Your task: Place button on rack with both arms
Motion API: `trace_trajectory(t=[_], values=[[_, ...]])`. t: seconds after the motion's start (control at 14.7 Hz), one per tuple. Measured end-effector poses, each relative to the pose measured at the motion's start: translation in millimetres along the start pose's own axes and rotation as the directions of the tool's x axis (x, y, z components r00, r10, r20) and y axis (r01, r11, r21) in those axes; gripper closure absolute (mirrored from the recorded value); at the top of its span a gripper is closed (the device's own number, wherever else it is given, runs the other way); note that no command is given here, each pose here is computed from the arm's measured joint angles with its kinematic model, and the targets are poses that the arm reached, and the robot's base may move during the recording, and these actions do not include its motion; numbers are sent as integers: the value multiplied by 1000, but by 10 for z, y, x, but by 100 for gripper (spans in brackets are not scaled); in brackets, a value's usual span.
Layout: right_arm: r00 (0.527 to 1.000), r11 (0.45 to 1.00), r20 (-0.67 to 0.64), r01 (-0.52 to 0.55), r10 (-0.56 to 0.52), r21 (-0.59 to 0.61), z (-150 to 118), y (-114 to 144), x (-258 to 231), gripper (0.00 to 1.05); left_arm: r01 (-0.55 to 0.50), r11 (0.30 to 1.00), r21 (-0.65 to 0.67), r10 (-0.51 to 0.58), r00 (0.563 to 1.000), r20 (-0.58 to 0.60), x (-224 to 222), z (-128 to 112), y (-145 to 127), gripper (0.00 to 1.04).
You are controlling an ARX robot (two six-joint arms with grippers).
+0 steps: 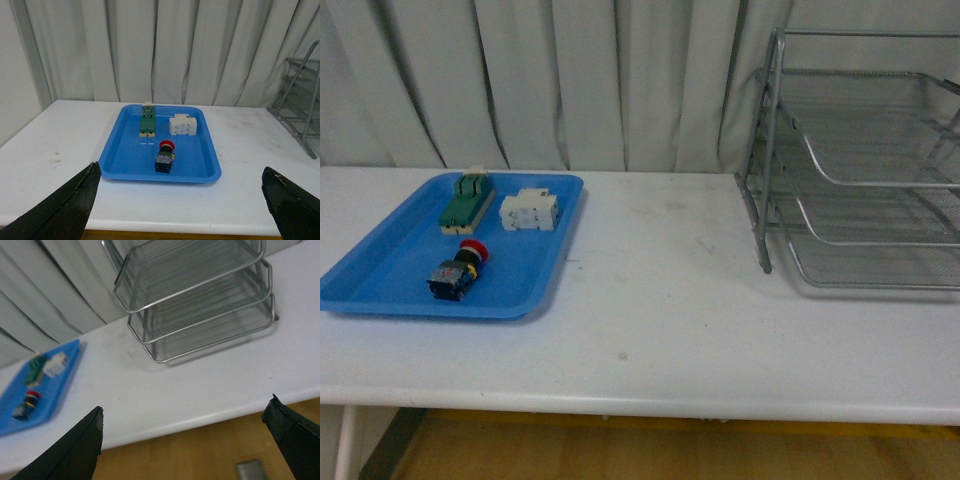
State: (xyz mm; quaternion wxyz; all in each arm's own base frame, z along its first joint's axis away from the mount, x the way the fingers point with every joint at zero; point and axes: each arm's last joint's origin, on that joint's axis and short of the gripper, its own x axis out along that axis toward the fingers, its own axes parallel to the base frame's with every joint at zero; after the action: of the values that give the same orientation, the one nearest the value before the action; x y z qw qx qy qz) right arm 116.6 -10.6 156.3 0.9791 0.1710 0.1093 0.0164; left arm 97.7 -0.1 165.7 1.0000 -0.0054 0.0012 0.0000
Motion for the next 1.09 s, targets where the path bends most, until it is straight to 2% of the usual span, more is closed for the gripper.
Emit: trace_trajectory(t=[0.14,0.34,0.41,0.55,0.61,0.75,1.09], values=[[999,961,32,-23,15,275,36,-159,303,6,1,1000,0,-1,1000,0,0,0,0,7],[992,868,109,-105,59,485,166,-450,948,6,1,1000,0,-1,1000,0,0,0,0,7],[997,827,65,-79,51,557,59,-564,1164,6,1,1000,0,-1,1000,0,0,0,0,7],[996,727,-83,50,10,685,-265,-772,1489,6,1,1000,0,-1,1000,0,0,0,0,7],[995,697,-101,69,5,714,-329,-806,1624,6,1,1000,0,-1,1000,0,0,0,0,7],[997,664,-66,31,27,747,-294,-810,1919,6,1,1000,0,-1,1000,0,0,0,0,7],[993,634,7,-82,119,769,-173,-561,2365,6,1,1000,0,-1,1000,0,0,0,0,7]])
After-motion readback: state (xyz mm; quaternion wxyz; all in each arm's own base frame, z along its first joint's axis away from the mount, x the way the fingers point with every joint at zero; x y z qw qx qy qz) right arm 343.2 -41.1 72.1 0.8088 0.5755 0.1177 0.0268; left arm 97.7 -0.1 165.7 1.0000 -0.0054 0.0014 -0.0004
